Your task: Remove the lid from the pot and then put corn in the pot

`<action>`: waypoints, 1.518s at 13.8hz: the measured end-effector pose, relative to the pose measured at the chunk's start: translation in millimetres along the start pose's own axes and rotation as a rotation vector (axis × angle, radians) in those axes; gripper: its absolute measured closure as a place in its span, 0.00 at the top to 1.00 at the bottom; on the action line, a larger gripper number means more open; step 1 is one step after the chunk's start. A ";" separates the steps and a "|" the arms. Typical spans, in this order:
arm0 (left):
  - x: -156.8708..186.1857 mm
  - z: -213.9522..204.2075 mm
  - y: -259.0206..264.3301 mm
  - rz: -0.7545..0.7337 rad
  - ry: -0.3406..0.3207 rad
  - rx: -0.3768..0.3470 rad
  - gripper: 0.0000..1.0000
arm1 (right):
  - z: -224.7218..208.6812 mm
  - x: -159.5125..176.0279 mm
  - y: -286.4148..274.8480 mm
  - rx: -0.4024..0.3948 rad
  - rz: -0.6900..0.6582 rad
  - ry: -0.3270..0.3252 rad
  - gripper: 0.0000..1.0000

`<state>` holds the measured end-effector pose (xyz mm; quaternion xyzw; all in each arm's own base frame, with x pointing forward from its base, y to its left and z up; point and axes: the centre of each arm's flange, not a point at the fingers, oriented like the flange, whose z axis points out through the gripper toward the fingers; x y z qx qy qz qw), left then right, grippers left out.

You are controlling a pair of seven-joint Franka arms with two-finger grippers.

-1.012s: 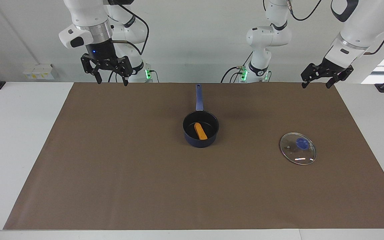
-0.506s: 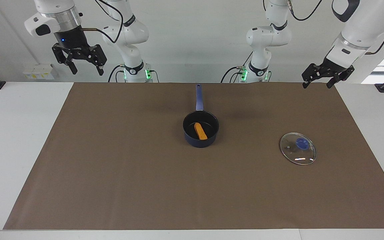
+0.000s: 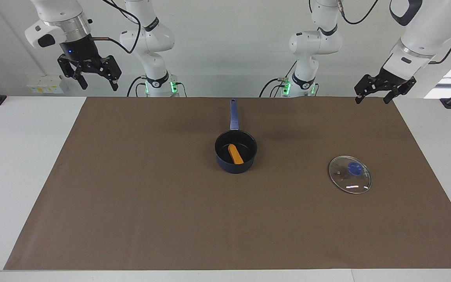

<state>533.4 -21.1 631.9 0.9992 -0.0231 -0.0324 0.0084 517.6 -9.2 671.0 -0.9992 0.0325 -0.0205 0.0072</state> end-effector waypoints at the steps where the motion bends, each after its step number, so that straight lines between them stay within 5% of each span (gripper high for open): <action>1: 0.0 0.0 0.0 0.000 0.000 0.000 1.00 | 1.1 0.0 0.8 0.000 -0.015 -0.002 1.00; 21: 0.1 -0.1 0.0 0.000 0.001 0.000 1.00 | -3.5 -9.1 1.3 -0.029 -0.032 -0.037 1.00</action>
